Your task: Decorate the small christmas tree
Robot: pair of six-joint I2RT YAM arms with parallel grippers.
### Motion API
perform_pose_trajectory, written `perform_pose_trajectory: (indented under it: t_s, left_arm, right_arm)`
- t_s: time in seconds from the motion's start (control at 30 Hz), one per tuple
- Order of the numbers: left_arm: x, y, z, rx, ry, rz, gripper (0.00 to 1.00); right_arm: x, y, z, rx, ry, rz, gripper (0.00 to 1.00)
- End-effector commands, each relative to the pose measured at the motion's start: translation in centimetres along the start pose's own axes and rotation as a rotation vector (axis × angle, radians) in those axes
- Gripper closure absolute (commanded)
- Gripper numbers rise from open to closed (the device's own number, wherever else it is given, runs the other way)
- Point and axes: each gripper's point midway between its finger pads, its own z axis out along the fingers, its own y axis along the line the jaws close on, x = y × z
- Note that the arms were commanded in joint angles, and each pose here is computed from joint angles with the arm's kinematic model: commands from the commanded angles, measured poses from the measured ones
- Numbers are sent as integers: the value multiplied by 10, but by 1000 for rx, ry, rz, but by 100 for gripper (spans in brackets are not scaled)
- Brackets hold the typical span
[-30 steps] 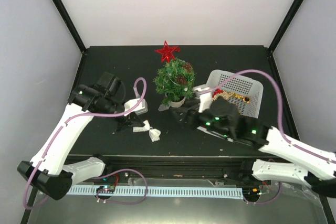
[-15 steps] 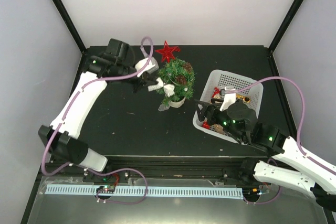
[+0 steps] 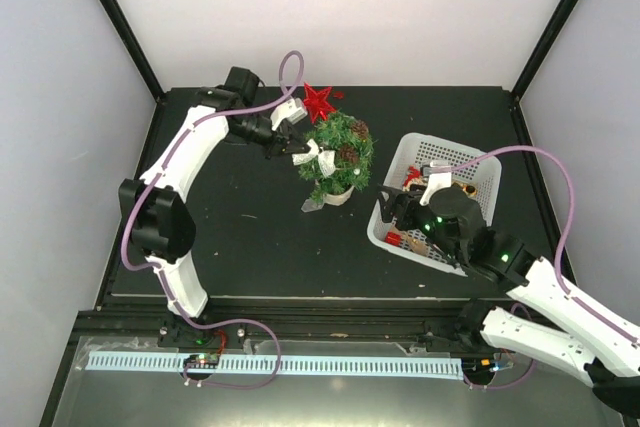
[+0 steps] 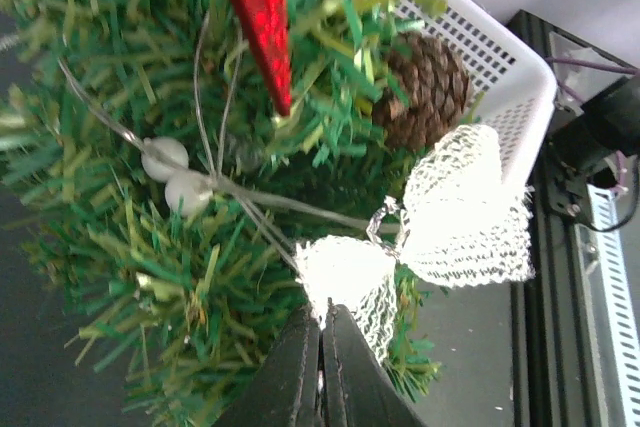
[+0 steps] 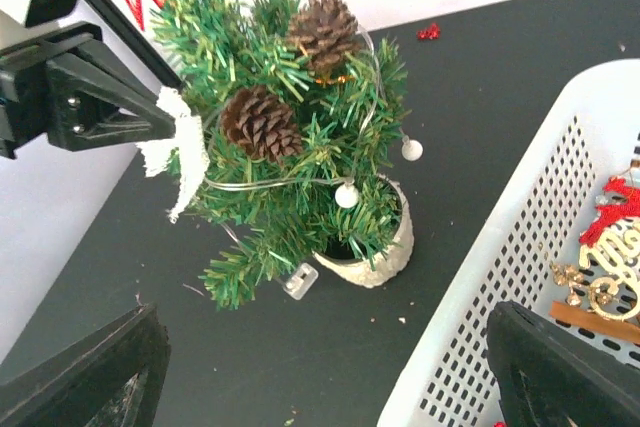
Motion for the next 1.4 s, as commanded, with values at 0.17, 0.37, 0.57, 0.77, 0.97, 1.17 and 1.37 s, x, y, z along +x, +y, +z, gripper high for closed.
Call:
perform_pose_trajectory:
  t_s: [0.17,0.37,0.57,0.77,0.97,1.17,1.37]
  left_arm:
    - [5,-6,-13,59,-73,19,99]
    - [-2,-16,-27,68,-112,52,98]
    - [-5,-35,-34,96,-142,65,98]
    - [5,-54,-37,84,-169,77,98]
    - [22,-61,-31,41,-191,71,98]
    - [27,-43,-24,-77,-261,80,98]
    - [28,-28,-14,-141,-285,77,98]
  right_arm:
    - [12,4,22,-30,36,15,12]
    - [16,7,29,-39,53,26,12]
    - [18,6,31,-35,57,33,12]
    - [21,2,31,-27,56,34,12]
    - [22,3,33,-30,59,34,12]
    - [21,7,35,-46,64,38,12]
    - [21,8,35,-52,64,38,12]
